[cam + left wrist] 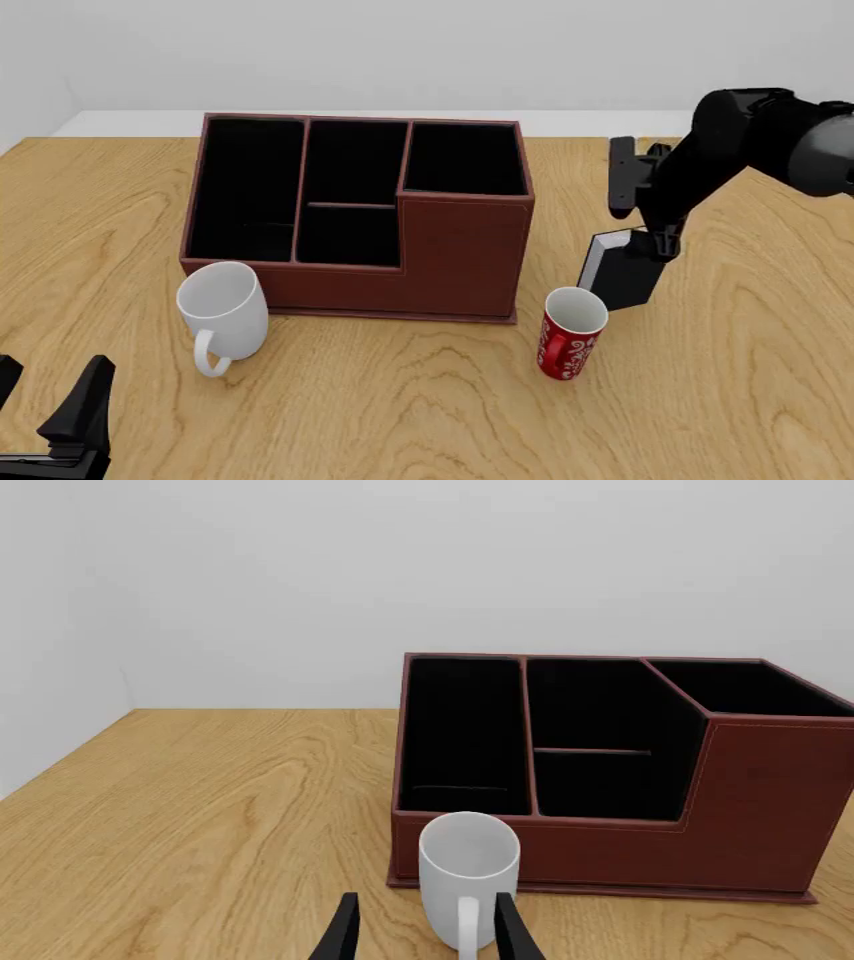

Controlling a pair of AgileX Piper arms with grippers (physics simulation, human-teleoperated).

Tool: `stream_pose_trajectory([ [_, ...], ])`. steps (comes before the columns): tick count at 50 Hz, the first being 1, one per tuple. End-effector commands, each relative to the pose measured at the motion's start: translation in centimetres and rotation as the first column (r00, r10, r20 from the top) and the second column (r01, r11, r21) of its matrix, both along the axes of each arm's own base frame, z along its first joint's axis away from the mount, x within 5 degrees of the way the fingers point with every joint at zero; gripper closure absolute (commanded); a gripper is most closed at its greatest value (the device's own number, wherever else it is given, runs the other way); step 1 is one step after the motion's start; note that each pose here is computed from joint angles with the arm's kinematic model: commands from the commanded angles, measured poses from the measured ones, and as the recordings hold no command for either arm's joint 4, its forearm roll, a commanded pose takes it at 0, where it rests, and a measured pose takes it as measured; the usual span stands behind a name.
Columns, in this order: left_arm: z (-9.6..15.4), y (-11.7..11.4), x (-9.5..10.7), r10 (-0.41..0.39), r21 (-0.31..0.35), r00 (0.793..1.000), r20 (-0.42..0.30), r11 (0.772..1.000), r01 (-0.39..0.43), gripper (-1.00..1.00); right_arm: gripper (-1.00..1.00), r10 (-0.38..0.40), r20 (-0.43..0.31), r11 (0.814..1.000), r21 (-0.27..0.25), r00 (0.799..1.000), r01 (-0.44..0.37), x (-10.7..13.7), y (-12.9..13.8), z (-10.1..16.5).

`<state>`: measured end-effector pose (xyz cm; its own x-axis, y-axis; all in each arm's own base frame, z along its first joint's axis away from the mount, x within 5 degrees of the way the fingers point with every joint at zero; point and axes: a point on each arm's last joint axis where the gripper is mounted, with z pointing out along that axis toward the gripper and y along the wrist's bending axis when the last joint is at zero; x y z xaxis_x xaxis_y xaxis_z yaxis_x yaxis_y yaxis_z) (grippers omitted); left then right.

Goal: Pick up the book and place it in the right compartment of the caddy.

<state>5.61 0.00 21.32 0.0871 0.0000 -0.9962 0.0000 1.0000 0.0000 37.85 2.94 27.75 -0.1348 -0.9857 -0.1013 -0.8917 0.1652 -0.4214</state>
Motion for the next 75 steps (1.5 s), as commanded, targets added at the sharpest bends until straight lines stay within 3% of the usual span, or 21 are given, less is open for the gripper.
stream_pose_trajectory([
  [1, 0.0, 0.0, 0.0, 0.0, 0.0, 1.0, 0.0, 1.0, 0.0, -1.0, -1.0, 0.005, -0.011, 1.0, -0.001, 1.0, -0.005, 0.4, 0.2, -0.8],
  [29, 0.0, 0.0, 0.0, 0.0, 0.0, 1.0, 0.0, 1.0, 0.0, -1.0, -1.0, 0.023, -0.053, 1.0, 0.011, 0.998, -0.022, -0.3, 2.2, -3.8],
  [30, 0.0, 0.0, 0.0, 0.0, 0.0, 1.0, 0.0, 1.0, 0.0, -1.0, 1.0, 0.025, -0.047, 1.0, 0.011, 0.999, -0.024, -0.4, 2.2, -3.9],
  [35, 0.0, 0.0, 0.0, 0.0, 0.0, 1.0, 0.0, 1.0, 0.0, -1.0, 1.0, 0.015, -0.067, 0.999, 0.032, 0.998, -0.012, -1.6, 3.7, -4.5],
  [50, 0.0, 0.0, 0.0, 0.0, 0.0, 1.0, 0.0, 1.0, 0.0, -1.0, 1.0, -0.03, -0.109, 0.999, 0.041, 0.994, 0.035, -5.9, 2.9, -5.3],
  [58, 0.0, 0.0, 0.0, 0.0, 0.0, 1.0, 0.0, 1.0, 0.0, -1.0, 1.0, -0.058, -0.103, 0.997, 0.041, 0.993, 0.062, -8.1, 1.5, -3.9],
  [75, 0.0, 0.0, 0.0, 0.0, 0.0, 1.0, 0.0, 1.0, 0.0, -1.0, 1.0, -0.081, -0.053, 0.996, 0.039, 0.995, 0.083, -9.4, -0.2, -0.1],
])
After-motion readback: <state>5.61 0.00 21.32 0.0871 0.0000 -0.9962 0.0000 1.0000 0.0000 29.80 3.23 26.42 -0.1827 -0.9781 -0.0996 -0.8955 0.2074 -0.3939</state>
